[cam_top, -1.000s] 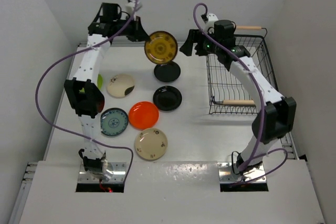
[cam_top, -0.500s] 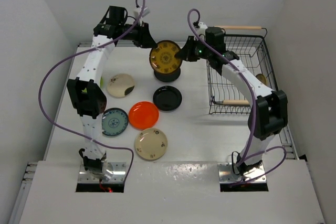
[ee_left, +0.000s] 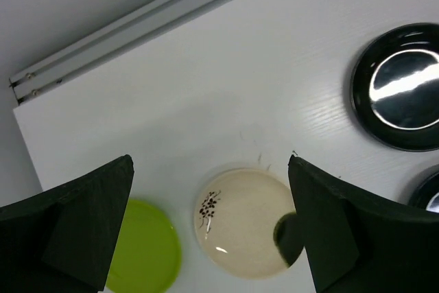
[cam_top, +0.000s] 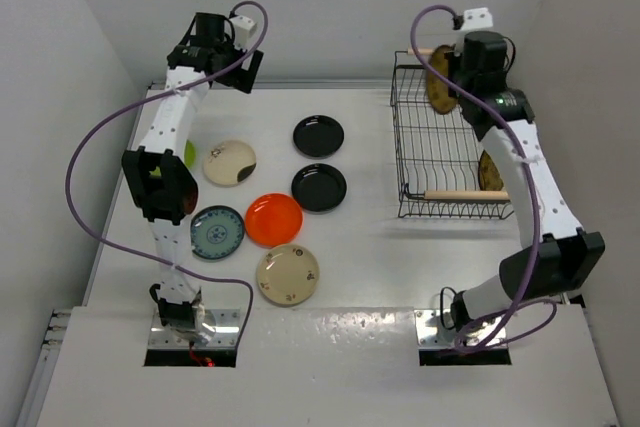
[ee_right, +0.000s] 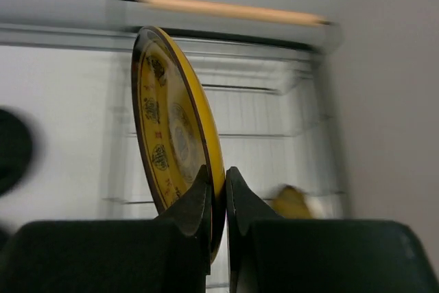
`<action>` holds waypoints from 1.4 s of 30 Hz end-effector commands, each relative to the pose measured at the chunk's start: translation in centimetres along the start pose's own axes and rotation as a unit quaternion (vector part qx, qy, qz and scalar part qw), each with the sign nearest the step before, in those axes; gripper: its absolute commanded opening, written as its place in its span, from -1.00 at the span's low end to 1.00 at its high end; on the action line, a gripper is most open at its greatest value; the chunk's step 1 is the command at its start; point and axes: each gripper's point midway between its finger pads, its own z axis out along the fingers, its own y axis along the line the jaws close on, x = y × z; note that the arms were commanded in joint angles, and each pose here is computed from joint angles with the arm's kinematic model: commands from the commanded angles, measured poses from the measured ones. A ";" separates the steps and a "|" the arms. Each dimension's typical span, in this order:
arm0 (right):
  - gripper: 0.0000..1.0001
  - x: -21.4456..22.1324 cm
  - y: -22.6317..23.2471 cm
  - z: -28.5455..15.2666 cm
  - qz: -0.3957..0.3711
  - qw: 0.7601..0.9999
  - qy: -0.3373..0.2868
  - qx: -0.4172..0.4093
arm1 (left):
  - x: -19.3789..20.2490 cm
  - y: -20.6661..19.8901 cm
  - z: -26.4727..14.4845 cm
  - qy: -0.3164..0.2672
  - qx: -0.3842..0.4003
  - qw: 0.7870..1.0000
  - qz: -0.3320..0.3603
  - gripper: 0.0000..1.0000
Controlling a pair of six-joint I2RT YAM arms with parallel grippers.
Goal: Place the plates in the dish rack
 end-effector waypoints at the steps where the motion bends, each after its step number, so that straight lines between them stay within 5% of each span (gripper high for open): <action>1: -1.00 2.1 -10.1 -2.2 -0.131 0.968 0.075 0.198 | 2.2 1.7 0.8 0.038 -0.047 0.998 0.032 1.00; 8: -1.00 11.1 -14.8 -0.2 -0.171 0.934 0.210 0.234 | 4.7 0.0 2.6 0.065 -0.008 0.998 0.025 1.00; 21: -1.00 21.0 -14.7 1.9 -0.157 0.919 0.304 0.196 | 6.5 -0.7 3.7 0.089 0.009 0.996 0.023 1.00; 32: -0.98 24.2 -13.4 2.3 -0.106 0.926 0.325 0.159 | 6.6 -0.2 4.1 0.090 0.006 0.996 0.024 1.00; 36: -0.43 25.4 -13.4 2.3 -0.112 0.917 0.350 0.152 | 6.9 0.0 4.3 0.095 0.004 0.995 0.029 1.00; 42: -0.10 24.5 -13.4 2.5 -0.107 0.923 0.338 0.153 | 6.9 0.1 4.3 0.097 -0.001 0.995 0.029 1.00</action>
